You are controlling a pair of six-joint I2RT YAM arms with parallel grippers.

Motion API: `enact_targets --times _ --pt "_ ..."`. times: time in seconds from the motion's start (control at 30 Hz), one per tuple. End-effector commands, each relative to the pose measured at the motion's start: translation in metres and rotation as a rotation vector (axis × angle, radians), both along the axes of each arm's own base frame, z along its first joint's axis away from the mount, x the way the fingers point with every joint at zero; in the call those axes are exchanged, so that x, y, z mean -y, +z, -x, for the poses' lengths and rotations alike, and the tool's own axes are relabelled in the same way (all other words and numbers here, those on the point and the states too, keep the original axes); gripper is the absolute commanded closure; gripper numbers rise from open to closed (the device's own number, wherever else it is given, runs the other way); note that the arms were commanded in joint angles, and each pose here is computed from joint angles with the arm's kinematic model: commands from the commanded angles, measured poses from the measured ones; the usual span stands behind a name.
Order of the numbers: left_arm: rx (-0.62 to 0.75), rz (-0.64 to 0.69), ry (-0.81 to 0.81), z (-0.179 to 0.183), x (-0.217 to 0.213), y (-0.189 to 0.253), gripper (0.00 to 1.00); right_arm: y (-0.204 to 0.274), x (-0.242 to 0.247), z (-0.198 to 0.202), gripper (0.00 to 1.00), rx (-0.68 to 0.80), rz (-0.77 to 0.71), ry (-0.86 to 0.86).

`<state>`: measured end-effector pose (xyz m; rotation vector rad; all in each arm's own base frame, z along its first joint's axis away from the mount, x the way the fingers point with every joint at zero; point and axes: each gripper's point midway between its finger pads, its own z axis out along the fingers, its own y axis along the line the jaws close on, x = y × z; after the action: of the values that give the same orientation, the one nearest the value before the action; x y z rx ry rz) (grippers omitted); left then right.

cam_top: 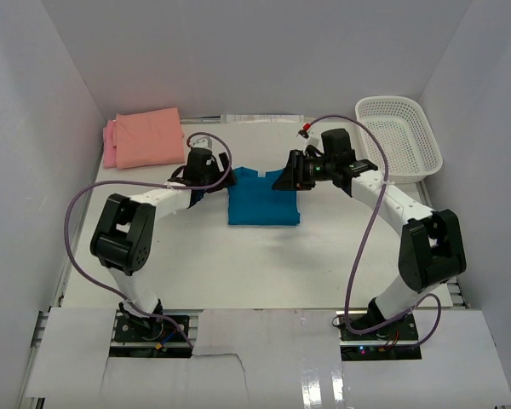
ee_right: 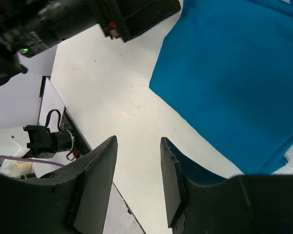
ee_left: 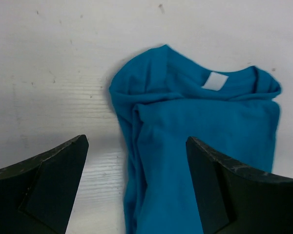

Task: Fold and stack the t-shirts
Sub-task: Put the neatly folded tshirt into the corner of the board with the left arm

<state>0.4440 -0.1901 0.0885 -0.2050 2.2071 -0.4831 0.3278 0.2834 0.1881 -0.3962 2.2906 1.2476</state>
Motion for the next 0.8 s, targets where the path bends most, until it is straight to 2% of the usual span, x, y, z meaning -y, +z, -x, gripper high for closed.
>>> enact_targets --times 0.0,0.47,0.63,0.67,0.77 --pt "-0.107 0.011 -0.045 0.004 0.011 -0.025 0.09 0.001 0.018 0.002 0.53 0.034 0.070 -0.045" --pt "-0.225 0.020 -0.119 -0.006 0.032 -0.077 0.18 0.005 0.033 0.007 0.51 0.058 0.095 -0.075" --pt "-0.263 -0.012 -0.133 -0.006 0.031 -0.089 0.34 0.005 0.035 0.009 0.51 0.056 0.092 -0.073" --pt "-0.279 -0.010 -0.153 -0.003 0.033 -0.096 0.45 0.005 0.035 0.010 0.51 0.056 0.089 -0.071" --pt "-0.300 0.001 -0.181 0.000 0.037 -0.100 0.61 0.007 0.036 0.010 0.51 0.062 0.086 -0.072"
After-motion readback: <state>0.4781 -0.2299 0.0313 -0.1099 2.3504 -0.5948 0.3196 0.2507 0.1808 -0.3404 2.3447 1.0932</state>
